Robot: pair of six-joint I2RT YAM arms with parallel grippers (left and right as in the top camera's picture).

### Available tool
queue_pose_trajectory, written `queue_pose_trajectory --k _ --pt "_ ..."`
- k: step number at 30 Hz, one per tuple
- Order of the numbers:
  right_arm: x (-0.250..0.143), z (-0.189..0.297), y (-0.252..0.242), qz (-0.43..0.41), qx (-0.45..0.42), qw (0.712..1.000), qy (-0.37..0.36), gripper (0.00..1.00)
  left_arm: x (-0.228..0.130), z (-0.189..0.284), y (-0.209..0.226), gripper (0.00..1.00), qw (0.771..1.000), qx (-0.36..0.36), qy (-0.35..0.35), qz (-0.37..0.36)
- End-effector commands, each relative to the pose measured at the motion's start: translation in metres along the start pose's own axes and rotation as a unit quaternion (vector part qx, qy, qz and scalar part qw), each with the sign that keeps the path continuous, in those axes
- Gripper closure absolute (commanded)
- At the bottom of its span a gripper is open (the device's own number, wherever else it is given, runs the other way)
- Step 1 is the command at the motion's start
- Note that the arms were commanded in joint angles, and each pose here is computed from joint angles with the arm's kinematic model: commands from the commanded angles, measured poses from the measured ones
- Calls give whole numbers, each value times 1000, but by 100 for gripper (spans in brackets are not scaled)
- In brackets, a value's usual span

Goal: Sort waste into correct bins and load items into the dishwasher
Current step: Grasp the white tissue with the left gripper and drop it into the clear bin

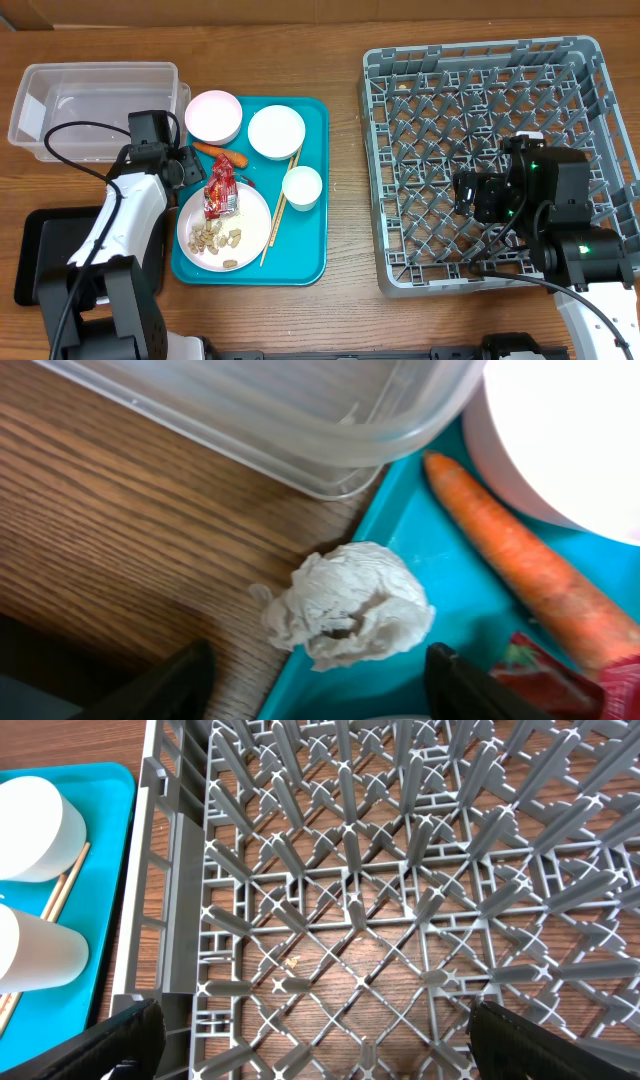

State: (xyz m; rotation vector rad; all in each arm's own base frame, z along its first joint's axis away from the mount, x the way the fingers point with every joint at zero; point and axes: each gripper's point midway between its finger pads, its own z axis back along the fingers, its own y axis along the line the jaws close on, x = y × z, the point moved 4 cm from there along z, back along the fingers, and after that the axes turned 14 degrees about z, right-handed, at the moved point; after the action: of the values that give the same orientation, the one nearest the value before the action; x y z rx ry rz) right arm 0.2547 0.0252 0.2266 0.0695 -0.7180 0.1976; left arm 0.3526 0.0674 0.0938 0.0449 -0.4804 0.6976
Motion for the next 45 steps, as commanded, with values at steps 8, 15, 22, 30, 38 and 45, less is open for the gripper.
queue_pose_trajectory --k 8,15,22,30,38,45 --pt "11 7 0 3 -2 1000 -19 0 16 -9 -4 93 1000 6 -28 -8" --pt "11 7 0 3 -2 1000 -19 0 28 50 -13 96 997 -53 -50 -9" --pt "10 7 -2 3 -9 1000 -18 0 82 125 -23 96 968 -124 -219 -3" --pt "9 7 -2 2 -9 1000 -16 0 116 81 -22 91 959 -84 -269 23" --pt "7 7 -1 2 -8 1000 -11 0 125 80 -13 49 955 -82 -282 35" --pt "7 7 -1 2 -8 1000 -11 0 63 70 -59 59 970 -210 -121 -36"
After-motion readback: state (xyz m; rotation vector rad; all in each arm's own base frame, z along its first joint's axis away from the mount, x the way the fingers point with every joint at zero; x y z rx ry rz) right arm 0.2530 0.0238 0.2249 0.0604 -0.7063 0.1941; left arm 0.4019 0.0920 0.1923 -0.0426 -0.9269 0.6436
